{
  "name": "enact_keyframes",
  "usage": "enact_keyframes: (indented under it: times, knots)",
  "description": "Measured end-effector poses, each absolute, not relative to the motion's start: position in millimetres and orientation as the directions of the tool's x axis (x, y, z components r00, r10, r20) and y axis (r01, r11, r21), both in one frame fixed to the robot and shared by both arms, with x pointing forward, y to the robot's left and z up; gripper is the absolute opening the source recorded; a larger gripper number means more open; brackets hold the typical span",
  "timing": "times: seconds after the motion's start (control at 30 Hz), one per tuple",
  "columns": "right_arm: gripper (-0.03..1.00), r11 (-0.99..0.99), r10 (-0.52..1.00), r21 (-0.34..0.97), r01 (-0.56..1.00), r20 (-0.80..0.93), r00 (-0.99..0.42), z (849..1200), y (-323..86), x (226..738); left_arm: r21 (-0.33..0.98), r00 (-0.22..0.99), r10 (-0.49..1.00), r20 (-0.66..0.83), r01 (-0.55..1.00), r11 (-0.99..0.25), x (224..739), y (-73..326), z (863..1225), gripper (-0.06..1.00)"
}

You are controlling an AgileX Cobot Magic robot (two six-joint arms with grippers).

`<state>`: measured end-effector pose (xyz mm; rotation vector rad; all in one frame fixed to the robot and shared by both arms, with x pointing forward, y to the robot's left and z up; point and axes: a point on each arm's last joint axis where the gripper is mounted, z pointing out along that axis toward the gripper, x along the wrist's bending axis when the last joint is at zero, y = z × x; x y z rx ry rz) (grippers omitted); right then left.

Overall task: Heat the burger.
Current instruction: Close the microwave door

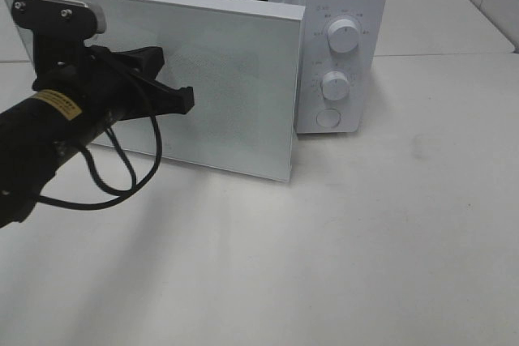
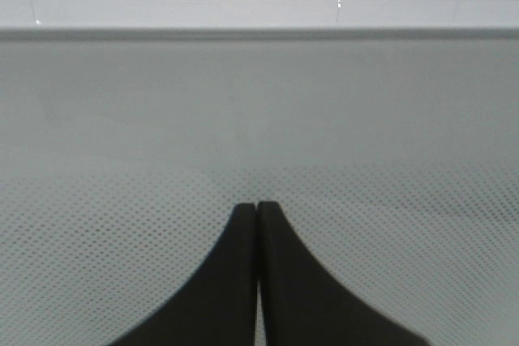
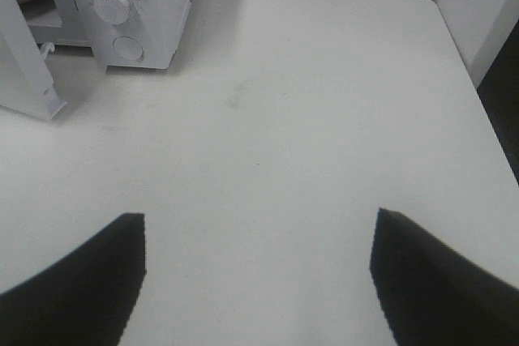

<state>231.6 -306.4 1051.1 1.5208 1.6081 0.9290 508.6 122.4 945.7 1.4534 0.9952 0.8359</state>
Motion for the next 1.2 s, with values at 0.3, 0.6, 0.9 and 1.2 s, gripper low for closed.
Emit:
enact_keyframes:
  times: [0.3,0.6,0.9,1.2]
  knots:
    - [0.75,0.042,0.999,0.878,0.476,-0.026,-0.040,1051.1,-306.4,231.6,0.989,0.331,0.940,-0.080,0.143,0.034,534.0,82.2,942.8,0.00]
    - [0.75,0.042,0.999,0.878,0.476,-0.026,-0.040,1051.1,-306.4,231.6,0.987,0.333,0.939,-0.083,0.159,0.031,552.2,58.2,943.0,0.00]
    - [0.75,0.042,0.999,0.878,0.476,-0.026,-0.040,1051.1,-306.4,231.6,0.978,0.363,0.928,-0.080,0.207,0.003,563.8,38.0,939.0,0.00]
    - [0.75,0.042,0.999,0.878,0.476,-0.026,-0.040,1051.1,-306.4,231.6,0.975,0.368,0.929,-0.052,0.220,-0.033,570.4,31.4,936.6,0.00]
